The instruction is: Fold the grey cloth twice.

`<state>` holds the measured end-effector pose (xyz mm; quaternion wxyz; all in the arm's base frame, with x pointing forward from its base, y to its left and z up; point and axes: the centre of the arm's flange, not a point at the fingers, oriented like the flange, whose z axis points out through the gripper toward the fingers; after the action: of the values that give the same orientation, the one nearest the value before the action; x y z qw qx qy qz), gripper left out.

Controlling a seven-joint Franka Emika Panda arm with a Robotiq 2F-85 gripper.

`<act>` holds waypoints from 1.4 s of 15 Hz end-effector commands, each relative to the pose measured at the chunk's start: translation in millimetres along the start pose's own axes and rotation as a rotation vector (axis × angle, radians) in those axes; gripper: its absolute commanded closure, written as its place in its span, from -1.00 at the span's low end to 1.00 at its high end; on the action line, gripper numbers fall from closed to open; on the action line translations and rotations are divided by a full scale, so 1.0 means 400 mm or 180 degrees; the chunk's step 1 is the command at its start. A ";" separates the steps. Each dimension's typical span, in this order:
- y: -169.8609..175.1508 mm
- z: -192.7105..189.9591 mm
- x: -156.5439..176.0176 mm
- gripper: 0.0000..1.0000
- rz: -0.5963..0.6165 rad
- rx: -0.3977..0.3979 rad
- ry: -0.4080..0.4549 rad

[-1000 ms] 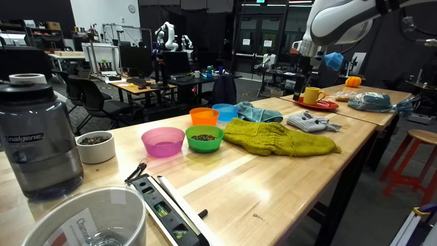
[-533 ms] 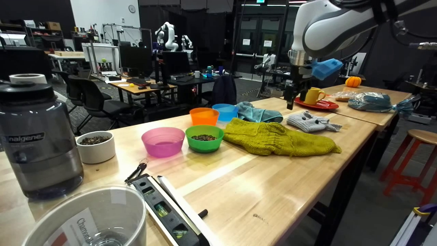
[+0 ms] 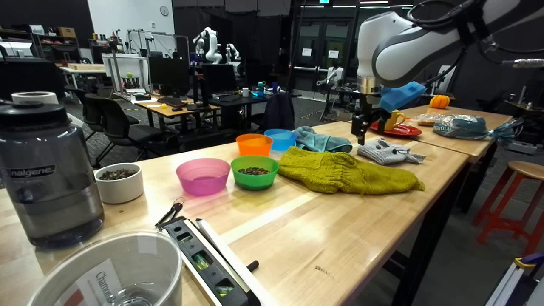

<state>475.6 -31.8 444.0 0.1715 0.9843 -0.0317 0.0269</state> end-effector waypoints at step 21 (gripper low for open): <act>0.011 0.131 0.043 -0.41 0.0229 -0.0133 -0.0390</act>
<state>487.7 -59.8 397.5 0.1774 0.9805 -0.0809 -0.0225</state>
